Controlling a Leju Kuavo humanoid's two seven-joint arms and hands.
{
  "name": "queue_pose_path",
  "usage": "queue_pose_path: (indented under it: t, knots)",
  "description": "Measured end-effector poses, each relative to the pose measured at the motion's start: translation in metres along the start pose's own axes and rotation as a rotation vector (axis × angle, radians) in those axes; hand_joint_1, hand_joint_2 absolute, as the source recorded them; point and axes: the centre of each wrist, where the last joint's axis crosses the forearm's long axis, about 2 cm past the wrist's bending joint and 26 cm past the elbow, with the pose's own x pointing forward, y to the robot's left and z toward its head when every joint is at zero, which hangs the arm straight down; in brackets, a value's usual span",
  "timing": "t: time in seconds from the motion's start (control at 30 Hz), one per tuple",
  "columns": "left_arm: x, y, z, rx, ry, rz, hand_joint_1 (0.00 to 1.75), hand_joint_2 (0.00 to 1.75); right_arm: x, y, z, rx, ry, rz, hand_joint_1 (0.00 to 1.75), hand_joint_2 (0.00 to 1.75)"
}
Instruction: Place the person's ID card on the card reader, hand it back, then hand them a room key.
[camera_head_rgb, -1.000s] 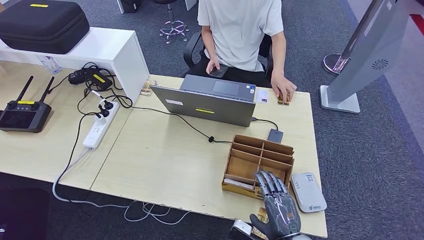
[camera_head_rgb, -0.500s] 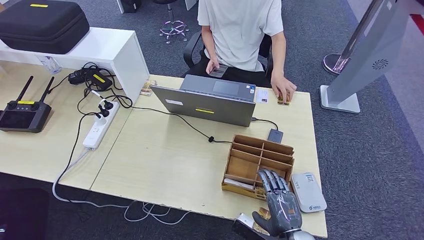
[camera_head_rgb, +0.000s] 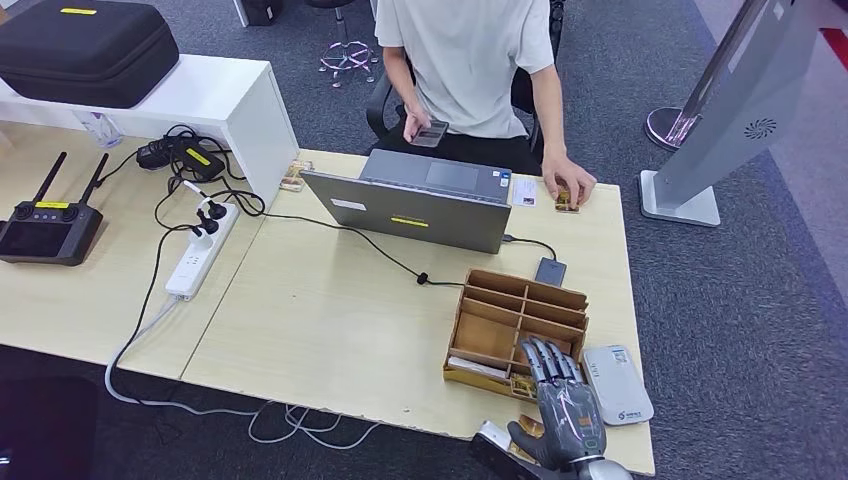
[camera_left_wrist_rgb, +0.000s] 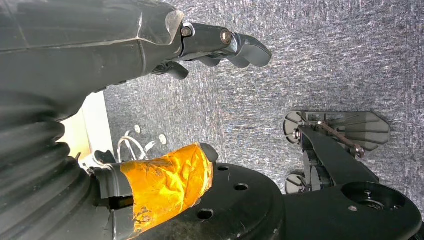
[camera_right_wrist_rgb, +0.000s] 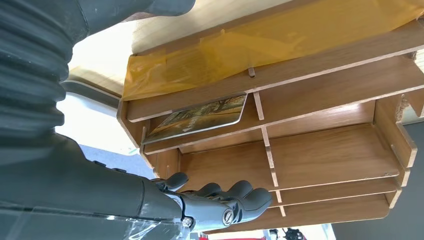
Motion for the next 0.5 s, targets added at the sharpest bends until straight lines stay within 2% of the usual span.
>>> queue_pose_path:
  t: [0.5]
  knots:
    - [0.0000, 0.0000, 0.0000, 0.000, 0.000, 0.003, 0.00, 1.75, 0.0003, -0.0001, -0.0007, -0.002, 0.002, -0.001, 0.00, 1.75]
